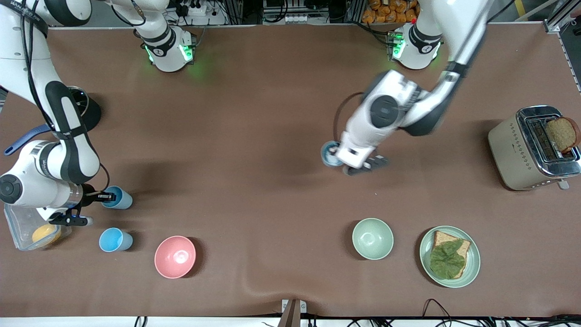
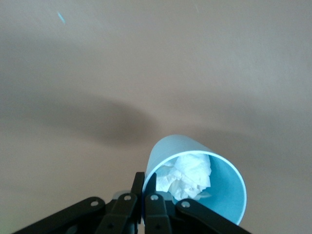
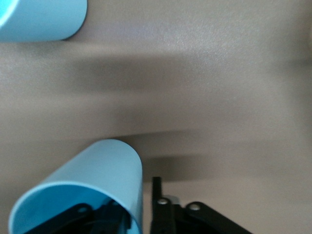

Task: Stack blue cups with both arms
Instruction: 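Carry the blue cup with the left gripper to the table center, then set down the cup with the left gripper while the right gripper carries its cup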

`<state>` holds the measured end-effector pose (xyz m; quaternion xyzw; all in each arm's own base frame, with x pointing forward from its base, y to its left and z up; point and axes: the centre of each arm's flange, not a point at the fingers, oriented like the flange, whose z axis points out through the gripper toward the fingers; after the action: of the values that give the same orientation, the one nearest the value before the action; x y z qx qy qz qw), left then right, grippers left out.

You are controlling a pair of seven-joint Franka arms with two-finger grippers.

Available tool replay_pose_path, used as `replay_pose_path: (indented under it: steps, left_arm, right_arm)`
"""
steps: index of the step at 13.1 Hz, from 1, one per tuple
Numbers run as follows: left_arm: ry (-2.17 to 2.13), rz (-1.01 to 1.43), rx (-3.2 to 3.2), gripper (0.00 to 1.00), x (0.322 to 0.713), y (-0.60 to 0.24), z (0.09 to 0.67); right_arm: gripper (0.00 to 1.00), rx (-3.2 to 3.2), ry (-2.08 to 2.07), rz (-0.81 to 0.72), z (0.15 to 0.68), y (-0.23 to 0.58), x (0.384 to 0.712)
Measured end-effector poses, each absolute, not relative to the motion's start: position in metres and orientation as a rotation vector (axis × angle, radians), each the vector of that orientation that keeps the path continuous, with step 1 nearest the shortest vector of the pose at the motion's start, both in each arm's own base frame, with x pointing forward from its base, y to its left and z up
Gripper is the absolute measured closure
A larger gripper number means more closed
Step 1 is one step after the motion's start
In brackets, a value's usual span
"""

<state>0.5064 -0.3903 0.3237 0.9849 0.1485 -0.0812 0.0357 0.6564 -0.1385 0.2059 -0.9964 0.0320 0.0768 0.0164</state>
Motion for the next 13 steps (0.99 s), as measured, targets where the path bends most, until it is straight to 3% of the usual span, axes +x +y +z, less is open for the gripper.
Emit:
replay_pose_path:
  steps: [1,8,13]
  left_arm:
    - [0.48,-0.266,3.025,0.97,0.498,-0.406,0.318]
    - [0.594,-0.285,2.937,0.97,0.479,-0.475,0.275]
    - [0.582,-0.252,2.939,0.97,0.461,-0.499,0.238]
  right_arm:
    - [0.96,-3.1,0.099,0.229,0.209,-0.139,0.658]
    - [0.96,-3.089,0.061,0.241,0.263,-0.126,0.685]
    - [0.96,-3.024,0.103,0.283,0.313,-0.051,0.702]
